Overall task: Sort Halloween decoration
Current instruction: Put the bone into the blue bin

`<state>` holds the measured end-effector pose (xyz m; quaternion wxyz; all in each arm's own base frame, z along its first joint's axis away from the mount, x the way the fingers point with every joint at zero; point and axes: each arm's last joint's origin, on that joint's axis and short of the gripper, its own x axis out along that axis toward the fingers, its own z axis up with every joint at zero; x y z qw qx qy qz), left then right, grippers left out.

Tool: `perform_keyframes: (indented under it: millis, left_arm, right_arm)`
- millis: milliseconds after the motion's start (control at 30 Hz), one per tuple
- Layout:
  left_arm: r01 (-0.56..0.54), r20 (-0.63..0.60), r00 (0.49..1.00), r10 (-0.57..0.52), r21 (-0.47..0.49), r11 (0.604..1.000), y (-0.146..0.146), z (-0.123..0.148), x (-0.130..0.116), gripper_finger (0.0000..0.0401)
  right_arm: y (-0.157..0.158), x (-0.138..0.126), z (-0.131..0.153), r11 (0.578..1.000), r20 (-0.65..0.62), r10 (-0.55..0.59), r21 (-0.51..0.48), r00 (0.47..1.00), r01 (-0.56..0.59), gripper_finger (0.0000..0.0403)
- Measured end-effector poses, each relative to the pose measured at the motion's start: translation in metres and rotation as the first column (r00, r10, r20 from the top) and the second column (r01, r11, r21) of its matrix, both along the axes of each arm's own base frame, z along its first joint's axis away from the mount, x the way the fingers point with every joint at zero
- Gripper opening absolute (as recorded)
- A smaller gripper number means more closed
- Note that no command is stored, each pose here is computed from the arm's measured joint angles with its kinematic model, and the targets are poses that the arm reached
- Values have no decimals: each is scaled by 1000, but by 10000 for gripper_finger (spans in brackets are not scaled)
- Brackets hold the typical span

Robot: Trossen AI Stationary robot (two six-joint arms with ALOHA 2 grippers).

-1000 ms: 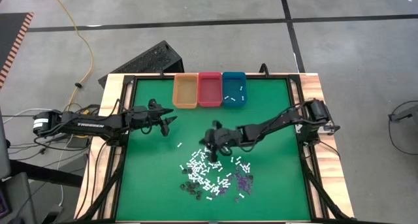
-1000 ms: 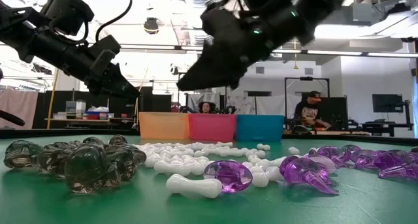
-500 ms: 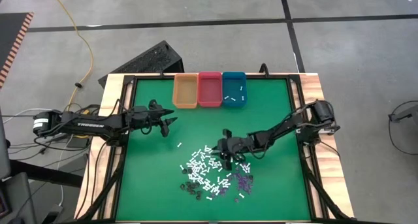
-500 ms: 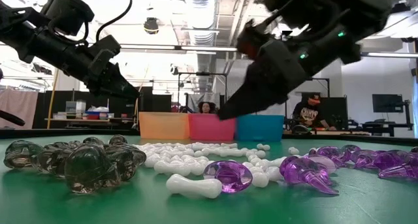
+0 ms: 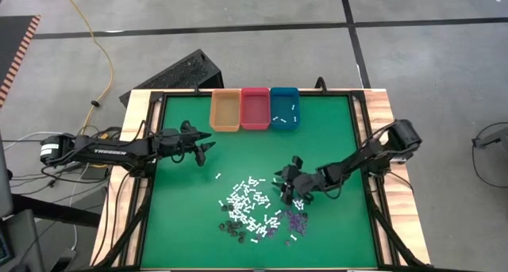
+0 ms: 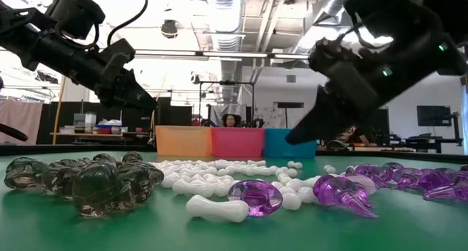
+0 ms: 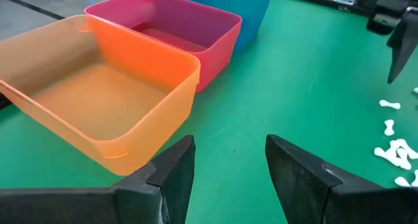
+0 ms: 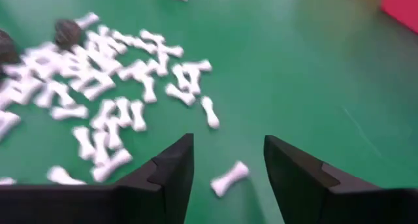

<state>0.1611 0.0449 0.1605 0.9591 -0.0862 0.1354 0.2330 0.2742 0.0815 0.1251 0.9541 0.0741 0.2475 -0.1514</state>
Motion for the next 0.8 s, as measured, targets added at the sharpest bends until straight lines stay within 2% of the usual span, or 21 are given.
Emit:
perform_keyframes:
  millis: [133,233,467,800]
  left_arm:
    - [-1,1,1000,1,-3,1000,0,0,0,178]
    - [-2,4,1000,2,-3,1000,0,0,0,178]
    - [-4,8,1000,4,-7,1000,0,0,0,178]
    - [-7,10,1000,7,-13,1000,0,0,0,178]
  right_arm:
    - [6,-4,-11,995,-7,-81,-62,997,80,216]
    - [9,-4,-15,993,-7,-95,-70,995,94,216]
    - [9,-1,-21,994,5,-92,-51,996,92,216]
    - [4,-5,-29,990,-60,-143,6,988,144,211]
